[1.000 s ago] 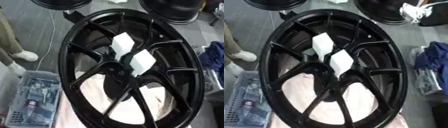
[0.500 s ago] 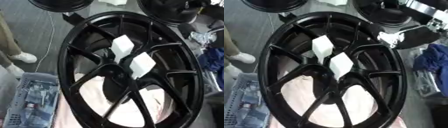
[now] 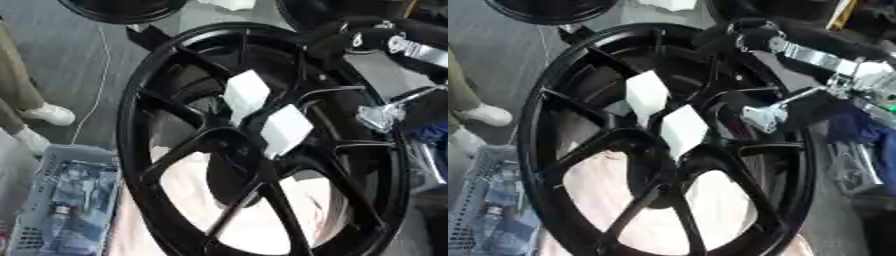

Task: Pull the pin out of the wheel hub.

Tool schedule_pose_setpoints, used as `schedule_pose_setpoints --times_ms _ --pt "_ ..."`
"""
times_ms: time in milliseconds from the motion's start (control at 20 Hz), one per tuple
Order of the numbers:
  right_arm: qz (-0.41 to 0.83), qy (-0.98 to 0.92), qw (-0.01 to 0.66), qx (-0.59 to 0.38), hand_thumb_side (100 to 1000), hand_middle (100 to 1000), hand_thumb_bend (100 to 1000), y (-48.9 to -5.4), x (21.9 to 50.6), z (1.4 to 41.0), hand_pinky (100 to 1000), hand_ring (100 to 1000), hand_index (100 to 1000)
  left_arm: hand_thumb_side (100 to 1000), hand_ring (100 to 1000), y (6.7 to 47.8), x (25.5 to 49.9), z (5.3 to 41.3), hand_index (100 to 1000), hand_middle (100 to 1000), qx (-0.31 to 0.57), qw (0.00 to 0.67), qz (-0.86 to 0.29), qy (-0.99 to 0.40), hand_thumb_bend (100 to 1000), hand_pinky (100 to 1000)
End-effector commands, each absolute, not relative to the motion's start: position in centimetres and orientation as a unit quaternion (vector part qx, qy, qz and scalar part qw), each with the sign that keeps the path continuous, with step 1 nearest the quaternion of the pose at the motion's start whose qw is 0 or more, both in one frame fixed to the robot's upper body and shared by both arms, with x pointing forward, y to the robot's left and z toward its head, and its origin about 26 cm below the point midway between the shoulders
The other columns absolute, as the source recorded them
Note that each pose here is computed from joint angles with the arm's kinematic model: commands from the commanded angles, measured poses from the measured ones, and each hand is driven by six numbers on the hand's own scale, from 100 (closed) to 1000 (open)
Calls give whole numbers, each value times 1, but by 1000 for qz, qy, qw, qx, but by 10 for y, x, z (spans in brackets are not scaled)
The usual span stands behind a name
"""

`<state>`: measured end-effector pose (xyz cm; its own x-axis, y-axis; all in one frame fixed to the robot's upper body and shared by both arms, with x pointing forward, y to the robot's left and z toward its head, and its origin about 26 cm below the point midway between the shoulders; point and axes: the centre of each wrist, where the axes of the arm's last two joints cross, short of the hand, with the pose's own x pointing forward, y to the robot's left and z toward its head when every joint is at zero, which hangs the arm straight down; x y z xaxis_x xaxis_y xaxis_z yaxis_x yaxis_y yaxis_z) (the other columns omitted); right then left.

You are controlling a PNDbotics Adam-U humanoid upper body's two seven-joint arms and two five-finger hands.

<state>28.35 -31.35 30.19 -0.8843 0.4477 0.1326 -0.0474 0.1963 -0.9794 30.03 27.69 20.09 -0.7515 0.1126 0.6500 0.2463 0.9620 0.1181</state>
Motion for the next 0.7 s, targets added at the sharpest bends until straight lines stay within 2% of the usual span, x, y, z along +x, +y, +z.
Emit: schedule_pose_setpoints --times_ms 50,200,300,700 --pt "647 -725 184 -146 100 888 191 -312 282 310 728 935 882 678 657 276 298 209 739 534 -99 327 -102 -934 100 809" --pt "669 -704 185 -150 100 879 230 -311 282 308 730 932 874 678 657 277 298 209 739 533 -98 327 -99 -934 100 809" --pt "679 -694 186 -154 100 862 289 -310 283 307 732 924 870 681 656 276 298 208 739 532 -99 329 -99 -934 100 809" --pt "684 -686 188 -160 100 858 313 -306 283 315 734 933 888 685 656 276 298 206 738 530 -97 336 -100 -932 100 809"
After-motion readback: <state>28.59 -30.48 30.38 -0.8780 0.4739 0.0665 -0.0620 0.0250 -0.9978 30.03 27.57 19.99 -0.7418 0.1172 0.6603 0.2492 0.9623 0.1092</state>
